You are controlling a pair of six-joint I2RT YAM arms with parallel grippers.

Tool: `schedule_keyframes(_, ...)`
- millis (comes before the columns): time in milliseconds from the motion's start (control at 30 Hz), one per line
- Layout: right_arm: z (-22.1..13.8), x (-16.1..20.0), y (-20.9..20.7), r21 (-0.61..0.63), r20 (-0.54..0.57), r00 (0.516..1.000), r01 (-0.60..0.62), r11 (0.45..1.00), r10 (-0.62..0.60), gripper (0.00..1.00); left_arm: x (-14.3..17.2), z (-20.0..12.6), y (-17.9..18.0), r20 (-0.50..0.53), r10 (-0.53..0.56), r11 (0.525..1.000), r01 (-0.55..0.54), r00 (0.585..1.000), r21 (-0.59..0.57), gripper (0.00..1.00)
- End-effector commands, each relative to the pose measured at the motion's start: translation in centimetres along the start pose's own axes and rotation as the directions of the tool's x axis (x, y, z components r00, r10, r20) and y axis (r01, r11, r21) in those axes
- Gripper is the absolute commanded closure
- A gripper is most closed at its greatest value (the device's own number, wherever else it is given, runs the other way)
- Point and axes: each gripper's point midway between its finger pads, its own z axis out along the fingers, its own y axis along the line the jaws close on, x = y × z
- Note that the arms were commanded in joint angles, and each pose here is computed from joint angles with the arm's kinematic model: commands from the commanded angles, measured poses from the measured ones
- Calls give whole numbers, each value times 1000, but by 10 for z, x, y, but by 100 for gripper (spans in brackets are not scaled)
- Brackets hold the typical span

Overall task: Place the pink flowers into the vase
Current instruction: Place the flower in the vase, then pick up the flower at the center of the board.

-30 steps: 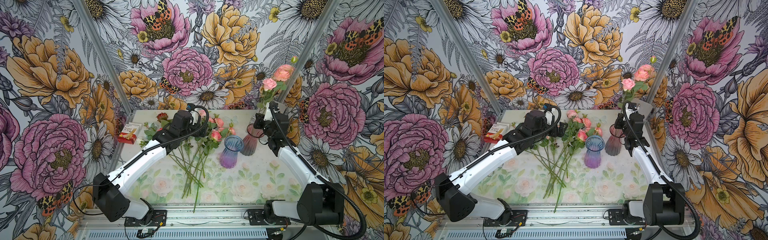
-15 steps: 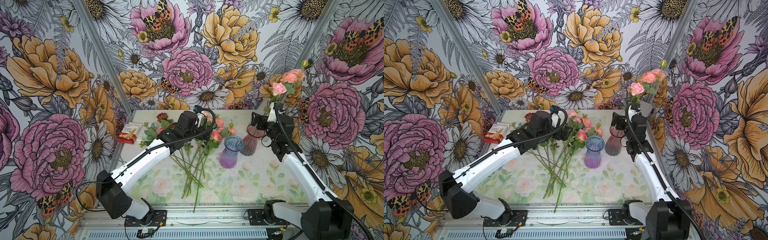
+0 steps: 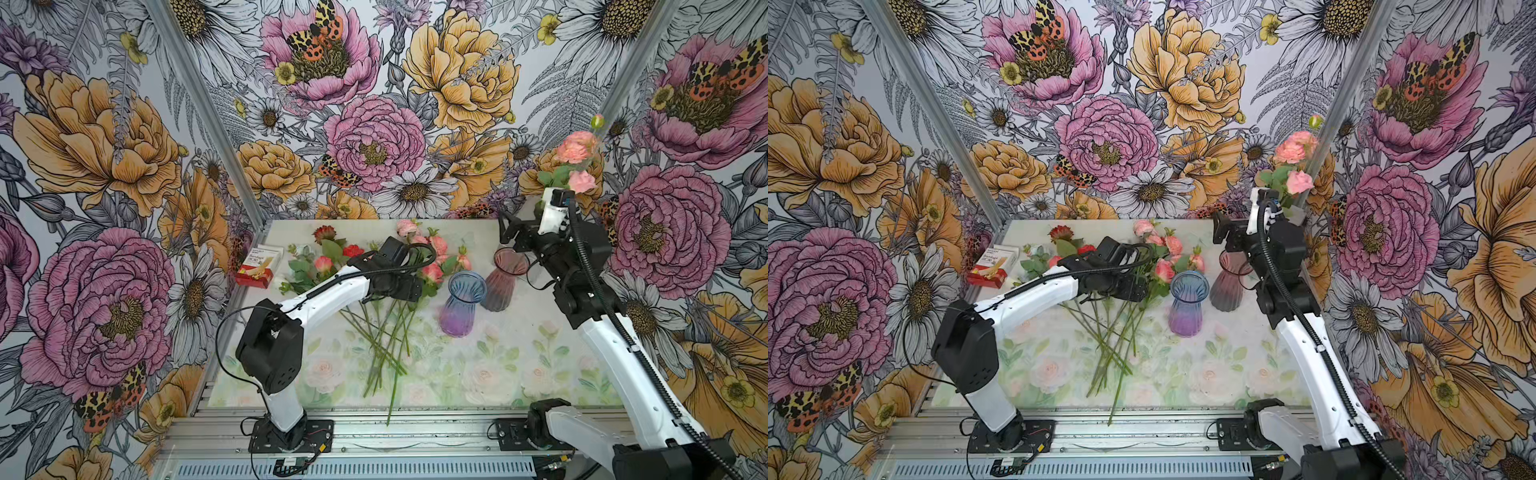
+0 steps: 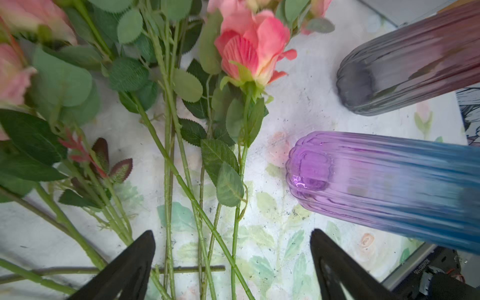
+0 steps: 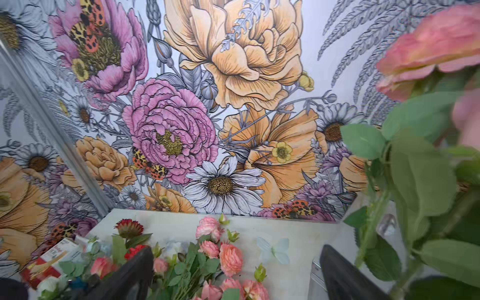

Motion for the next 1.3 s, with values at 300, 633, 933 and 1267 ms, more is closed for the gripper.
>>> schedule_keyframes(300, 35, -5, 83, -340, -117, 993, -41, 940, 1, 1, 13, 38, -11, -114, 22, 999, -26, 993, -28, 21)
schedule_keyframes(633, 34, 48, 88, -332, -335, 942, -88, 939, -30, 1, 18, 62, -3, -146, 19, 996, -31, 989, -81, 30)
schedule_keyframes(933, 19, 56, 68, -223, -390, 920, -50, 974, -42, 1, 16, 71, -5, -153, 14, 996, -27, 988, -83, 30)
schedule_keyframes(1267, 19, 50, 67, -215, -378, 925, -53, 975, -33, 1, 17, 79, -1, -161, 11, 994, -28, 987, -102, 35)
